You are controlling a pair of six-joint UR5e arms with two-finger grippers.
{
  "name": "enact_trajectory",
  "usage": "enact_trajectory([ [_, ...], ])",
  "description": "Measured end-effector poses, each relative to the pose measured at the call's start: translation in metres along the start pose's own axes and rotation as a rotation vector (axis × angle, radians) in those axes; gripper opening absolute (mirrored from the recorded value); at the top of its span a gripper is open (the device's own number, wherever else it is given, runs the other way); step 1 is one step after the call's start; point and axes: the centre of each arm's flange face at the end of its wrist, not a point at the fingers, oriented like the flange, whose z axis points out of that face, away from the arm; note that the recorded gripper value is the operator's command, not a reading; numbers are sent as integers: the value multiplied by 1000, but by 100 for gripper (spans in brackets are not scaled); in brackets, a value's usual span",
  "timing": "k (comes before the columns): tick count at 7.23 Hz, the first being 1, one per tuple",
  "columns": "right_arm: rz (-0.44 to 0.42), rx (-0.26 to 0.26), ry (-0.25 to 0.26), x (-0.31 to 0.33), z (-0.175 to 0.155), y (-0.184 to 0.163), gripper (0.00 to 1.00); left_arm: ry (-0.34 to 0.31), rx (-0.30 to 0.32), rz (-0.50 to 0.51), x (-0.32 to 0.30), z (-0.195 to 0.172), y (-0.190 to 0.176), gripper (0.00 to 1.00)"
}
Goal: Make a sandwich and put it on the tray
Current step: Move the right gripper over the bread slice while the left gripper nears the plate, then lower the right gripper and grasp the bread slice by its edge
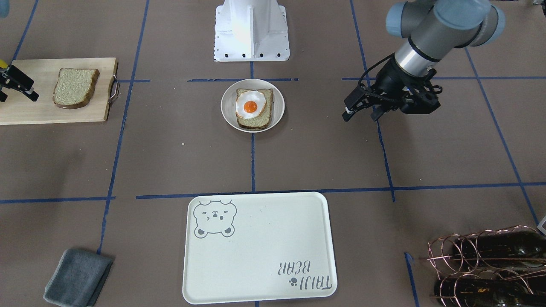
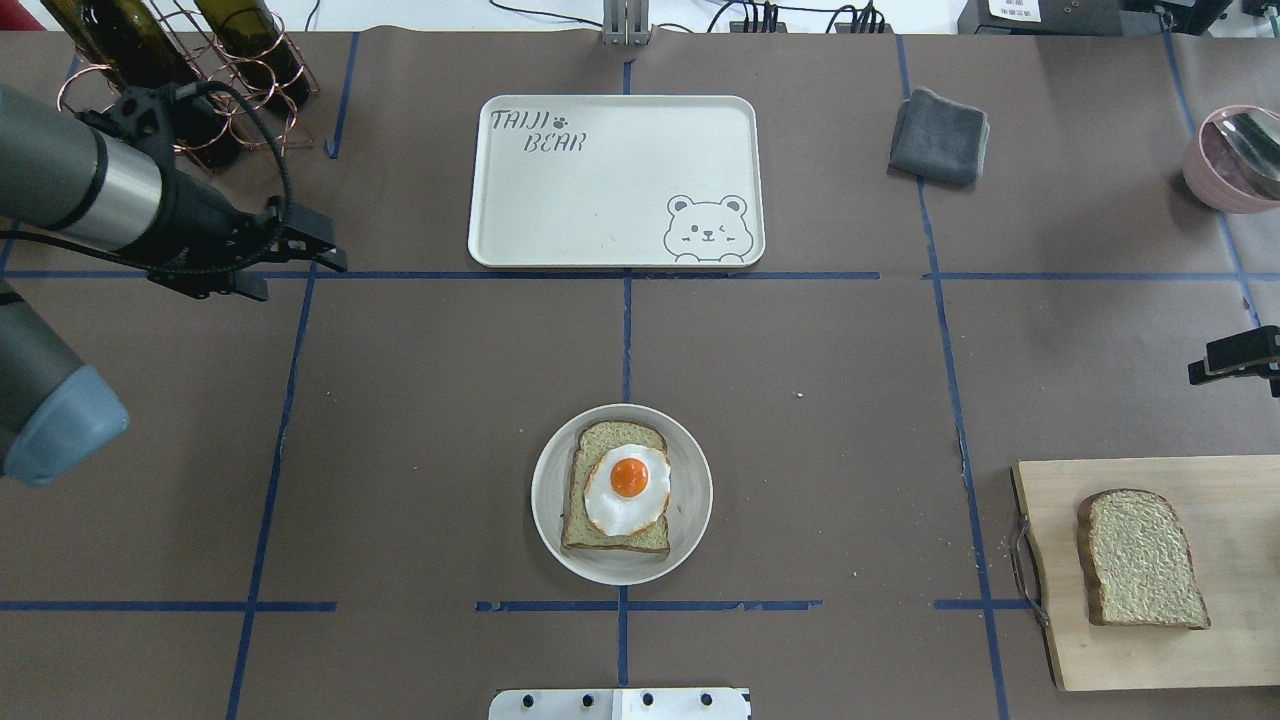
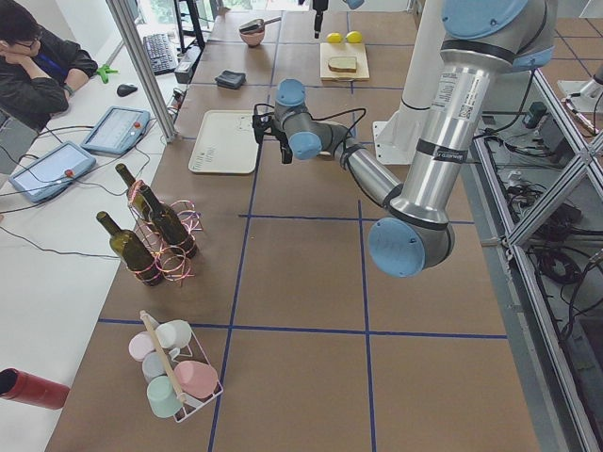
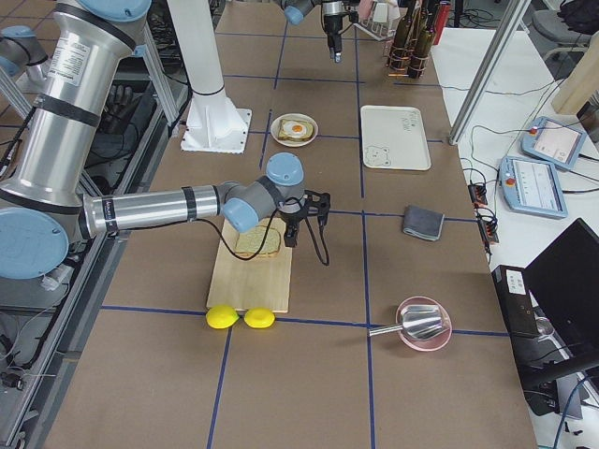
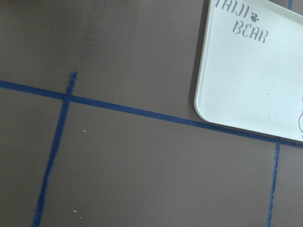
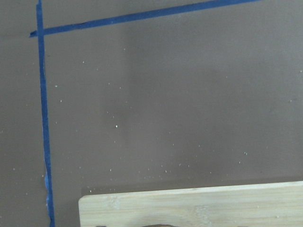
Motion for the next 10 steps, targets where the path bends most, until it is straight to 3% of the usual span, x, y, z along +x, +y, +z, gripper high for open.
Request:
enact_trajectory([
  [4,-61,4,66,-8,42,42,96,46,-25,-57,52,24,38,100],
  [7,-98,-2,50,25,67,71,91,55,-34,-75,68,32,44,100],
  [10,-112,-42,48,31,87,94,78,54,-39,-84,75,39,46,100],
])
